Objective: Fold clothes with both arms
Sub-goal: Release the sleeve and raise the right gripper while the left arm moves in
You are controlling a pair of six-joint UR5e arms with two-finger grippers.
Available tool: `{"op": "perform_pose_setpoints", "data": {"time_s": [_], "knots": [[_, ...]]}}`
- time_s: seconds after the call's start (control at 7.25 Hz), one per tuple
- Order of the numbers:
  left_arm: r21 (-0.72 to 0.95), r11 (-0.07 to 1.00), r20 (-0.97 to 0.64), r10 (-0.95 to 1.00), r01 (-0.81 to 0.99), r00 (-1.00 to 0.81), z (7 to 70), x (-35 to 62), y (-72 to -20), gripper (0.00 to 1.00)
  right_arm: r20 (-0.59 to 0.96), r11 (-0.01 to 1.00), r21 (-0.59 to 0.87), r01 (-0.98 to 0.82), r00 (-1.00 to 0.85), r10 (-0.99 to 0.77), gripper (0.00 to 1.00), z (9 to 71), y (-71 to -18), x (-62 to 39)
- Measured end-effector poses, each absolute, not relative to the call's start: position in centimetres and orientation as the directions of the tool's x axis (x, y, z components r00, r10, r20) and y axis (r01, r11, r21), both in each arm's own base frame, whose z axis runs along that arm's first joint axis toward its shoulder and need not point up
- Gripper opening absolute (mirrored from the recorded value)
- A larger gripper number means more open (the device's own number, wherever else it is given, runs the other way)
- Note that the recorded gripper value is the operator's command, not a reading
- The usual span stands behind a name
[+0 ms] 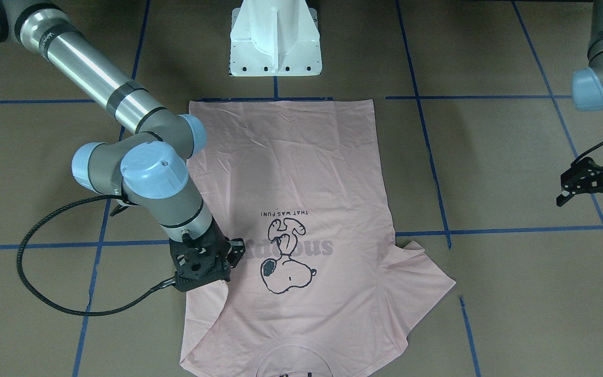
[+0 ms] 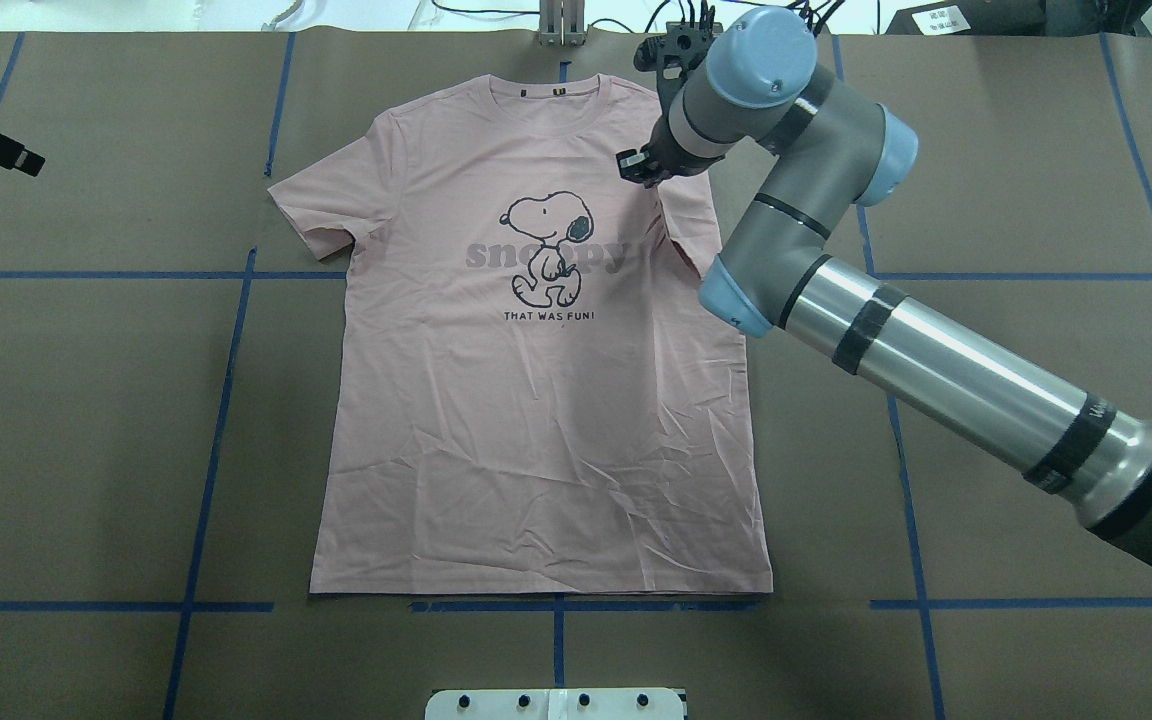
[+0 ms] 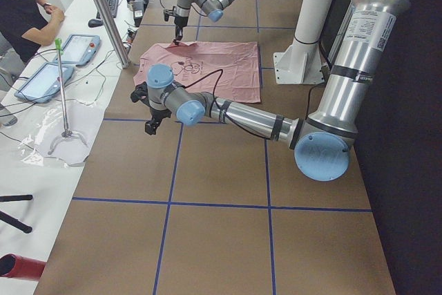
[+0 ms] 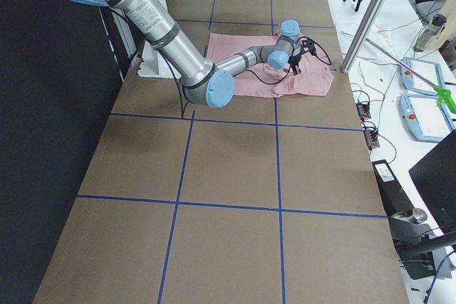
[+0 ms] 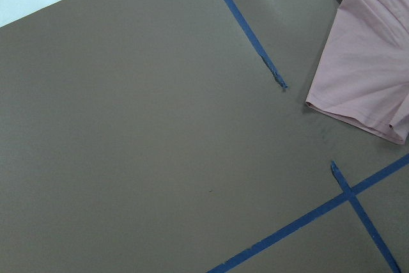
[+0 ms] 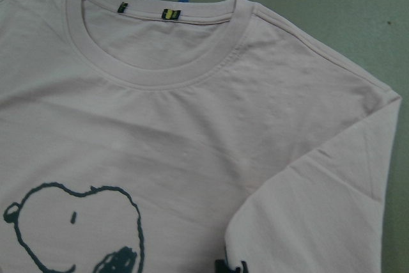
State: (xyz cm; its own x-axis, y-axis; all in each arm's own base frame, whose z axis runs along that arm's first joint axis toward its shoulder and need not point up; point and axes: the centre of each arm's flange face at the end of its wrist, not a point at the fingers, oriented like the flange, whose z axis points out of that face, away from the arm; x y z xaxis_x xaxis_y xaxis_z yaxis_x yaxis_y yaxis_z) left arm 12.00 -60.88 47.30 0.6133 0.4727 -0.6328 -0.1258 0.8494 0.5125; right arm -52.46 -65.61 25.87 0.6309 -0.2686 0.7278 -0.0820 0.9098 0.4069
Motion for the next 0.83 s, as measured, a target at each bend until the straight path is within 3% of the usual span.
{"op": "perform_pose_setpoints", "data": {"time_s": [0.28,0.83], "knots": [[0.513,0.850,-0.633,0.471,-0.124,0.614,47.1,12.1,-61.1,1.00,0.715,0.908,0.410,-0.087,0.648,-0.261,1.00,24.8,-66.0,-54.5],[0.510,0.853,-0.640,0.462,-0.111,0.613,46.0,12.7,-61.8,1.00,0.759,0.925,0.352,-0.142,0.622,-0.193,1.00,23.7,-65.2,-55.4]]}}
